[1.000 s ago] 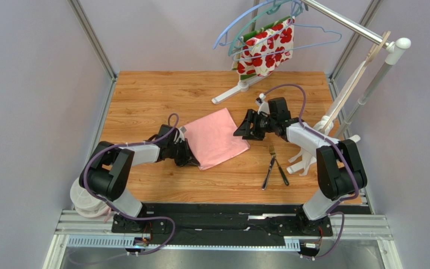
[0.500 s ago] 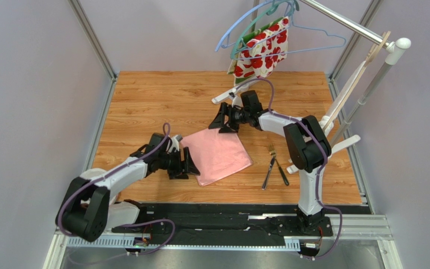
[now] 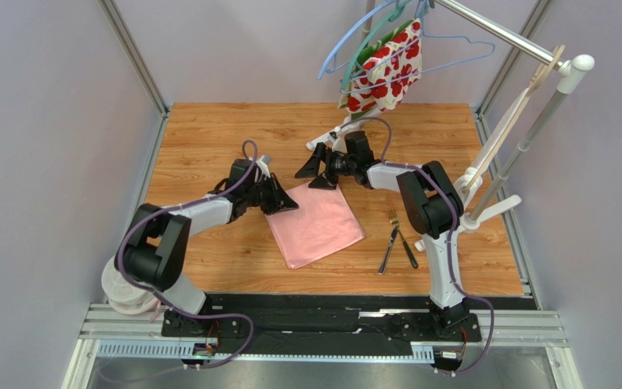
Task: Fold the napkin into a case and place the utensils inside
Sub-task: Smooth out the square-folded napkin at the center of the board, then pick up the top corner of the square folded napkin from the center of the board.
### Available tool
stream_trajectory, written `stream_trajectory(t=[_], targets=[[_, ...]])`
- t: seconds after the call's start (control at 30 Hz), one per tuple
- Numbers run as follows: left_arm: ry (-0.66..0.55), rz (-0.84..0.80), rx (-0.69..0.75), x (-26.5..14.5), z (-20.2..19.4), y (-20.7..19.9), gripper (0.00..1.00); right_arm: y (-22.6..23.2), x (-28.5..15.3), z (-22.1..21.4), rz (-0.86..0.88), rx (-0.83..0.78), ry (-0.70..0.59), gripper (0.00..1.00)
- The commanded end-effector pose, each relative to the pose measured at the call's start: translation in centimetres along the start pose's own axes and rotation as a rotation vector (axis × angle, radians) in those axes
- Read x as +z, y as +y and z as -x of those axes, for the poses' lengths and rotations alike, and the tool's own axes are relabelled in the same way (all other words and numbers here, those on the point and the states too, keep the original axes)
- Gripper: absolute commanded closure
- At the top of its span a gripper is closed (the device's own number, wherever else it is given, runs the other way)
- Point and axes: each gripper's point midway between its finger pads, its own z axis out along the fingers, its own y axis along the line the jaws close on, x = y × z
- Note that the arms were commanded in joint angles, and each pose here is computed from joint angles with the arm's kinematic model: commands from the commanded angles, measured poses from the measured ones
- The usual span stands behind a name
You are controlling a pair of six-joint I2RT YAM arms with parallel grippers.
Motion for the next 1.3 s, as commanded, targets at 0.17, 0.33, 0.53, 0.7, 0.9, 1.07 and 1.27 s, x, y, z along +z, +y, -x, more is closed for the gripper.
stream_trajectory(t=[0.17,0.33,0.53,0.7,0.9,1.07,1.27], targets=[[0.062,0.142,-0.147,2.0,-3.5,7.9,1.0,-1.6,0.8,2.2,0.048,0.029,-0.066,0.16],[0.133,0.302,-0.244,2.0,-6.0,12.0,1.0,-4.3,0.2,3.2,-0.003,0.082,-0.109,0.16],[0.111,0.37,-0.242,1.0,-5.7,14.2,1.0,-7.2,-1.5,5.3,-0.035,0.14,-0.177,0.16],[0.102,0.395,-0.141,-0.2,-4.1,14.1,1.0,-8.5,-3.4,7.5,-0.045,0.145,-0.206,0.17],[0.039,0.329,0.196,-2.2,0.1,7.8,0.84,-6.8,-5.7,5.7,-0.233,0.138,-0.136,0.2],[-0.016,0.237,0.41,-2.3,-0.5,0.5,0.46,-4.8,-9.1,3.2,-0.463,0.1,-0.116,0.19],[0.033,0.23,0.644,0.6,-5.5,-5.0,0.46,-6.7,-15.6,-0.6,-0.774,0.064,-0.128,0.18]])
